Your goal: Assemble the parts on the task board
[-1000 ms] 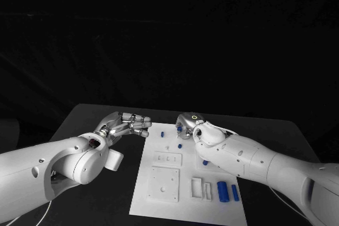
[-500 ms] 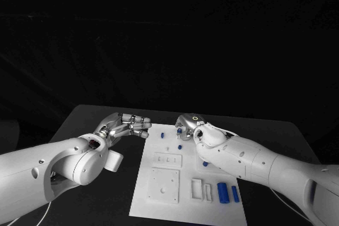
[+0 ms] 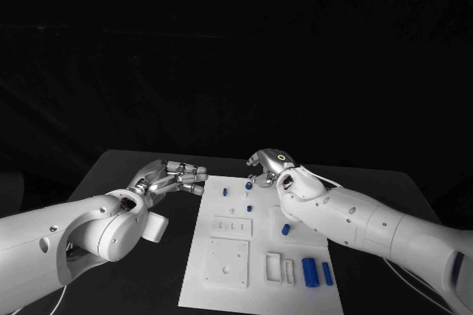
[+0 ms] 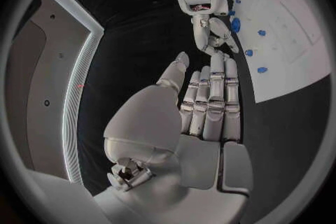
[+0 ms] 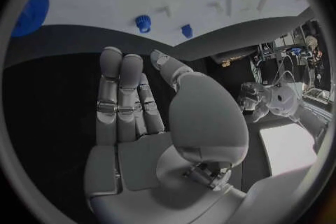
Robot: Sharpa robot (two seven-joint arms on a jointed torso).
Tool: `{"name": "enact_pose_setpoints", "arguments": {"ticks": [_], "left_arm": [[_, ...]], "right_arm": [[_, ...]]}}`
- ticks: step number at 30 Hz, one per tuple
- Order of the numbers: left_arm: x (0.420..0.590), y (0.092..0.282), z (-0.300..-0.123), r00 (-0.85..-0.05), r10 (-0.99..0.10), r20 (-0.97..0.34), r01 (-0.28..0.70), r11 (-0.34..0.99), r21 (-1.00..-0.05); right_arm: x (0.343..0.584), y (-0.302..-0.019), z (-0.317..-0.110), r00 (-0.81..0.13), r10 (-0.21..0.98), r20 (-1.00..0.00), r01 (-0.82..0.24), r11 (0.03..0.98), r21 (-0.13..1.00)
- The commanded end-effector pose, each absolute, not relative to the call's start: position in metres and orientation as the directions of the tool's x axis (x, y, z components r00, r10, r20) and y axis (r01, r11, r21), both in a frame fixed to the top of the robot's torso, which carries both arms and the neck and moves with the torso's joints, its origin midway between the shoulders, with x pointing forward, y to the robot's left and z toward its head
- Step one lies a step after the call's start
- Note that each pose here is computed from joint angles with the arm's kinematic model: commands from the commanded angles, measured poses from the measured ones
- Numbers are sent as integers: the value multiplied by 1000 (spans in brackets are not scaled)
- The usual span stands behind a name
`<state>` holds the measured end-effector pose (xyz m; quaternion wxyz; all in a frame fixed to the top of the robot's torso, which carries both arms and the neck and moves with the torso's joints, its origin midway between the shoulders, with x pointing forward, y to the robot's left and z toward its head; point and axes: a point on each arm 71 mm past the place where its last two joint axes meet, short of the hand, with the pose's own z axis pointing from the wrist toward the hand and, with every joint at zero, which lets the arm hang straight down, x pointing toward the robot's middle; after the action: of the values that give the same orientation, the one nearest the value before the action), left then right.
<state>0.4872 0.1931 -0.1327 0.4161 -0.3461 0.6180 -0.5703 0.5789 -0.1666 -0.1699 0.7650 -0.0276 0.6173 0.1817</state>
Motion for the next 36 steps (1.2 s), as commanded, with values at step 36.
{"name": "enact_pose_setpoints", "arguments": {"ticks": [36], "left_arm": [[496, 204, -132, -404, -906, -125, 56, 112, -992]], "right_arm": [[573, -281, -173, -128, 207, -970, -157, 961, 226]]}}
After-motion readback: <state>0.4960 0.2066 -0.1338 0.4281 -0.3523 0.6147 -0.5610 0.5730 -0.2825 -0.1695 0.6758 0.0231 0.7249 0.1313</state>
